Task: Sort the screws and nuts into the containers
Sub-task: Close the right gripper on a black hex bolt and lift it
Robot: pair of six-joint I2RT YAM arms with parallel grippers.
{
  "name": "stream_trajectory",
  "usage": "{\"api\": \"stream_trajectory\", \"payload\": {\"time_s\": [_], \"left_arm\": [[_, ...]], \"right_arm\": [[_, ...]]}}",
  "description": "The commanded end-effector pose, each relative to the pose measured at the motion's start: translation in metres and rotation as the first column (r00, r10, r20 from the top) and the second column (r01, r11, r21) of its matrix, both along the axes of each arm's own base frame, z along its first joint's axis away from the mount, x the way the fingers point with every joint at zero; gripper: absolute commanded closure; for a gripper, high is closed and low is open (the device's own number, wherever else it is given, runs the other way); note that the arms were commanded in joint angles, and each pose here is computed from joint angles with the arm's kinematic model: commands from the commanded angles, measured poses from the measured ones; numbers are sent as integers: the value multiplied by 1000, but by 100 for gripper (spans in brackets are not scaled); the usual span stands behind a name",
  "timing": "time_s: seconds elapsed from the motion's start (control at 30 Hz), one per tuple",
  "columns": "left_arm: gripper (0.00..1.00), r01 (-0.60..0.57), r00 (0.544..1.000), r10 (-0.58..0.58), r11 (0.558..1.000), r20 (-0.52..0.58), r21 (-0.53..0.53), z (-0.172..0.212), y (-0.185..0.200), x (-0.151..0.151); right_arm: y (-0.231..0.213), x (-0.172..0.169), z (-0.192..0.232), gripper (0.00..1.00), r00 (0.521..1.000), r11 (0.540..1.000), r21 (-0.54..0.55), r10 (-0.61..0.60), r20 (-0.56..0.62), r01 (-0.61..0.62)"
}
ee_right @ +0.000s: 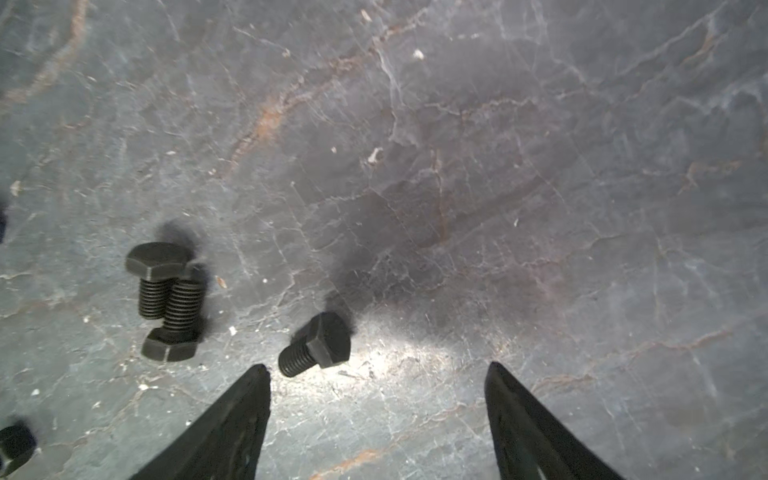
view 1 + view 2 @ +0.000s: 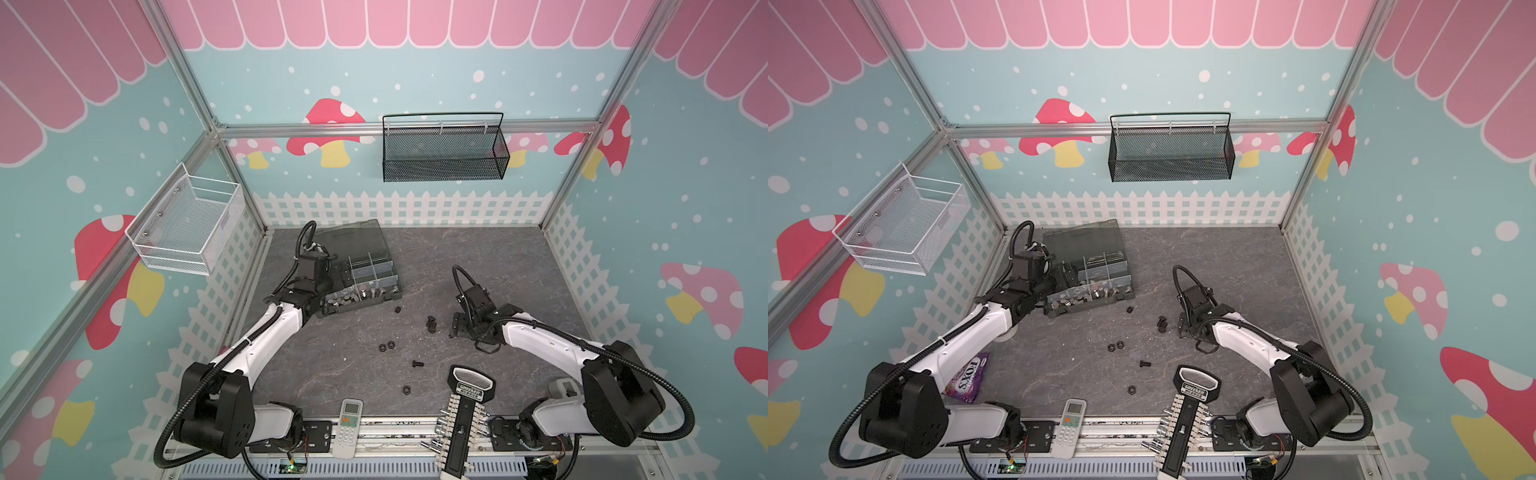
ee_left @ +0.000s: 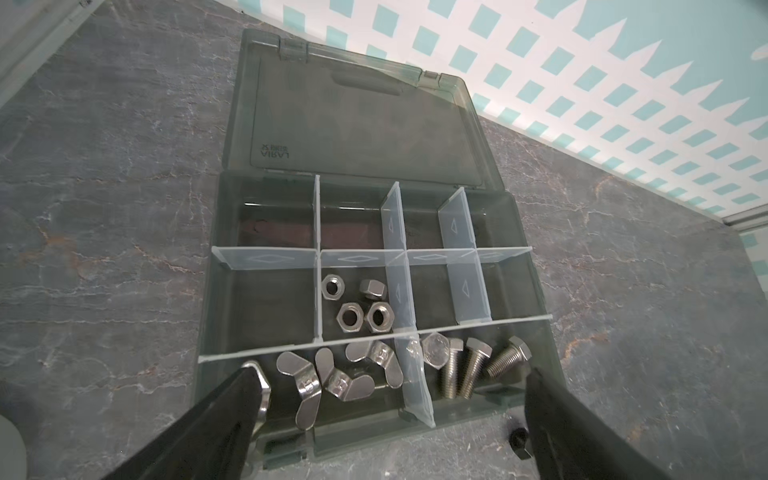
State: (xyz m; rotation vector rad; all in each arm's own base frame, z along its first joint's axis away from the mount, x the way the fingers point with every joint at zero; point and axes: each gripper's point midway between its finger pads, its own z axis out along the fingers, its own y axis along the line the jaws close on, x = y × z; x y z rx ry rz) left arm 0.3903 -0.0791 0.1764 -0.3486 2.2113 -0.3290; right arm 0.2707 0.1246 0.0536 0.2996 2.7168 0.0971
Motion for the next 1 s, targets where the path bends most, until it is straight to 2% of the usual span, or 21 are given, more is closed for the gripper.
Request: {"api": "stream_trajectory", "payload": {"time_s": [0.0,0.17,0.37,0.73,0.97], "left_arm": [[0,12,998,-7,997,61,-77,11,-6,-3],[0,25,994,-14,994,107,-105,17,-8,-6],[0,50,994,-38,993,105,-110,16,-13,-5],[1,71,993,-58,990,105,-122,13,-18,-3],[0,75,993,-63,990,100,-123,11,-18,-2]], "right_arm": [[4,4,-2,18,999,999,29,-47,11,46],[12,12,-10,18,999,999,6,-31,-11,31],[18,14,-19,18,999,999,-37,-12,-43,11],[8,-8,-39,20,990,992,-128,-9,-138,-8],[9,-11,-43,35,988,992,-128,1,-154,-21]]}}
